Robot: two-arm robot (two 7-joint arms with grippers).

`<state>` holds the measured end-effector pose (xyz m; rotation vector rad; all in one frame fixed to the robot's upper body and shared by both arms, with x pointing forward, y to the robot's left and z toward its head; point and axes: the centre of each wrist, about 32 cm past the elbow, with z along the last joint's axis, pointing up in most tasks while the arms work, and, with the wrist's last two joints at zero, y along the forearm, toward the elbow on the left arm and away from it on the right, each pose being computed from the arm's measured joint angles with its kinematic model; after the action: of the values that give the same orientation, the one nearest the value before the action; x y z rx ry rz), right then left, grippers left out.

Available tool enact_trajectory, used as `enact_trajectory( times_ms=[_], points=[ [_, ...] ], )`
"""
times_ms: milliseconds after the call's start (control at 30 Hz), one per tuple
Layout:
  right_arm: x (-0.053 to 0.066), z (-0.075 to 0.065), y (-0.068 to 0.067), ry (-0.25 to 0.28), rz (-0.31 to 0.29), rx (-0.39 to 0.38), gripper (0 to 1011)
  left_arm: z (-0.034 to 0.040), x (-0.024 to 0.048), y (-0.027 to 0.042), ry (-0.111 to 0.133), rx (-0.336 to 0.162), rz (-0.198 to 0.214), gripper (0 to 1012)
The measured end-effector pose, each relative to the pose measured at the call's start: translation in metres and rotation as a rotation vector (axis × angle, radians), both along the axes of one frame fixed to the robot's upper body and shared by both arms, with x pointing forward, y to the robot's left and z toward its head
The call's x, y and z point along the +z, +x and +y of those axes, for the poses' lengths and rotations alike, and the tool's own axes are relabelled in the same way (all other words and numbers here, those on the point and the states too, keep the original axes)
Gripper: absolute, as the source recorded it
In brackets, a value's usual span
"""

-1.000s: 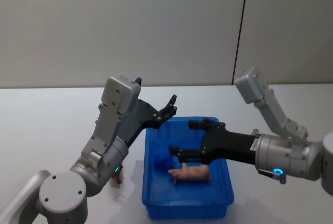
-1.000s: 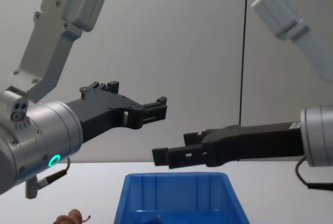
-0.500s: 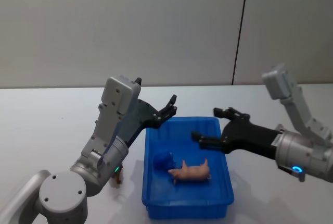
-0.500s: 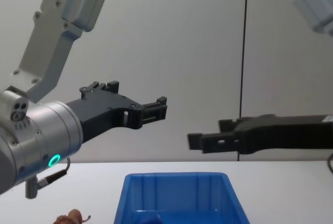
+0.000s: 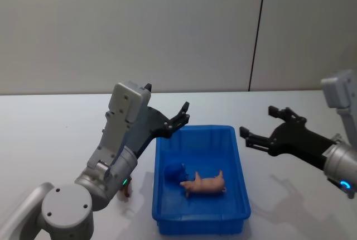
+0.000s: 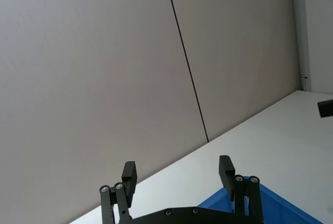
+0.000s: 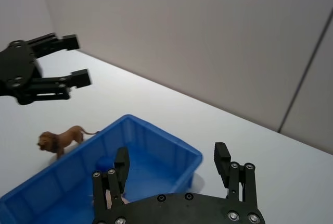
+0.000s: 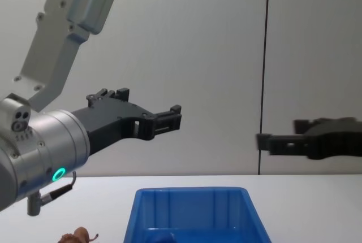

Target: Pick up the two dolls from the table and place them into the box.

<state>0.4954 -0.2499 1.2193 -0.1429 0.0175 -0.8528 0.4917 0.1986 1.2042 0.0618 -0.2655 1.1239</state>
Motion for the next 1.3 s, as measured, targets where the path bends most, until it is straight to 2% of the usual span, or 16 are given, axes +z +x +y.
enact_trajectory(
  times_ms=[233, 433, 500, 533, 633, 833, 933, 1067, 1100, 1300],
  points=[
    [-0.004, -0.013, -0.010, -0.001, -0.032, -0.106, 1001, 0.0040, 0.0007, -0.0048, -0.012, 0.002, 0.031, 1001],
    [-0.007, -0.024, -0.019, -0.003, -0.061, -0.203, 1001, 0.0113, 0.0030, -0.0150, -0.027, 0.021, 0.086, 1001],
    [-0.009, -0.028, -0.023, -0.004, -0.071, -0.239, 1001, 0.0155, 0.0040, -0.0217, -0.036, 0.036, 0.122, 1001],
    [-0.009, -0.029, -0.024, -0.004, -0.075, -0.254, 1001, 0.0155, 0.0040, -0.0217, -0.036, 0.036, 0.122, 1001],
    [-0.011, -0.034, -0.028, -0.004, -0.091, -0.305, 1001, 0.0205, 0.0052, -0.0309, -0.047, 0.057, 0.168, 1001],
    [-0.014, -0.044, -0.035, -0.007, -0.116, -0.392, 1001, 0.0269, 0.0065, -0.0433, -0.068, 0.091, 0.240, 1001],
    [-0.016, -0.050, -0.039, -0.006, -0.135, -0.452, 1001, 0.0310, 0.0072, -0.0497, -0.084, 0.112, 0.297, 1001],
    [-0.019, -0.056, -0.043, -0.008, -0.151, -0.503, 1001, 0.0339, 0.0070, -0.0529, -0.097, 0.121, 0.346, 1001],
    [-0.019, -0.057, -0.044, -0.008, -0.154, -0.510, 1001, 0.0351, 0.0070, -0.0534, -0.104, 0.121, 0.370, 1001],
    [-0.021, -0.063, -0.048, -0.009, -0.170, -0.558, 1001, 0.0401, 0.0060, -0.0515, -0.120, 0.118, 0.447, 1001]
  ],
)
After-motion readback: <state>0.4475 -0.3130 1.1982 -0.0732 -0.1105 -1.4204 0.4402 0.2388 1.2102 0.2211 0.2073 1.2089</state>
